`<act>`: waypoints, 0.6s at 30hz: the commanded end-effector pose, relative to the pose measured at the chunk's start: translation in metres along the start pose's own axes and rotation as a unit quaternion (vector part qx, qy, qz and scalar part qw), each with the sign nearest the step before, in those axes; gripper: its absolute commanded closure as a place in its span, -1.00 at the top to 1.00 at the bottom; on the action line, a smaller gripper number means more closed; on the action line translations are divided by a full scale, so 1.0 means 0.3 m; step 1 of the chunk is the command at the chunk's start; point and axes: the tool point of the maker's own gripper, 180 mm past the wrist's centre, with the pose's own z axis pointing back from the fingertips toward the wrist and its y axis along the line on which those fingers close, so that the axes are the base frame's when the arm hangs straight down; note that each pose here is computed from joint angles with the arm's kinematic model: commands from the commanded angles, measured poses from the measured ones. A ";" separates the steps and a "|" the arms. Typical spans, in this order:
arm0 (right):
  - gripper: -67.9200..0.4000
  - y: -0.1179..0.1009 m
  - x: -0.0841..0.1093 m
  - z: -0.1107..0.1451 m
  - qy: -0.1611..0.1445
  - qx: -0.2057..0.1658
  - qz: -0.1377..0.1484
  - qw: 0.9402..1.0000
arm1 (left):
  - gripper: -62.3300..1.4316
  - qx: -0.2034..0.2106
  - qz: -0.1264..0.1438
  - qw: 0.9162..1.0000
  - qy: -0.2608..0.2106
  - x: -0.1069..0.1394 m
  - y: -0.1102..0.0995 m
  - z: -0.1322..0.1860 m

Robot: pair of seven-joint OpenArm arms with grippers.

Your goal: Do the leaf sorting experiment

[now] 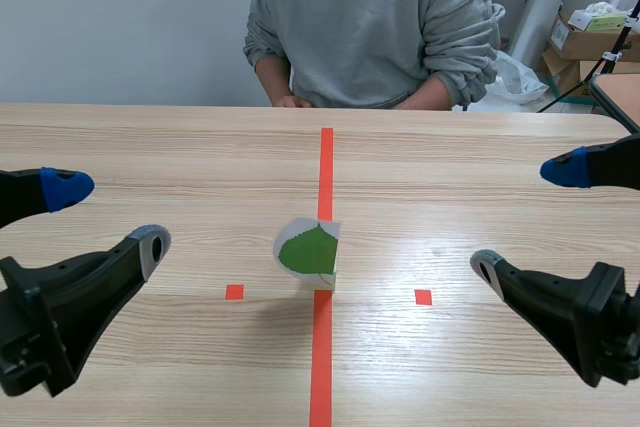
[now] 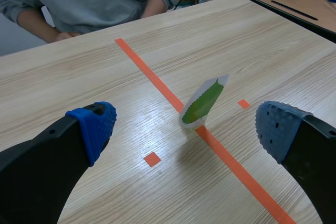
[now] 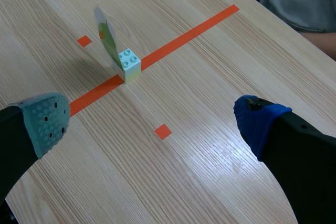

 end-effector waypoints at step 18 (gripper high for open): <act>0.93 -0.003 0.021 0.004 -0.013 0.001 0.000 1.000 | 0.83 -0.001 -0.004 1.000 0.010 -0.003 0.005 -0.007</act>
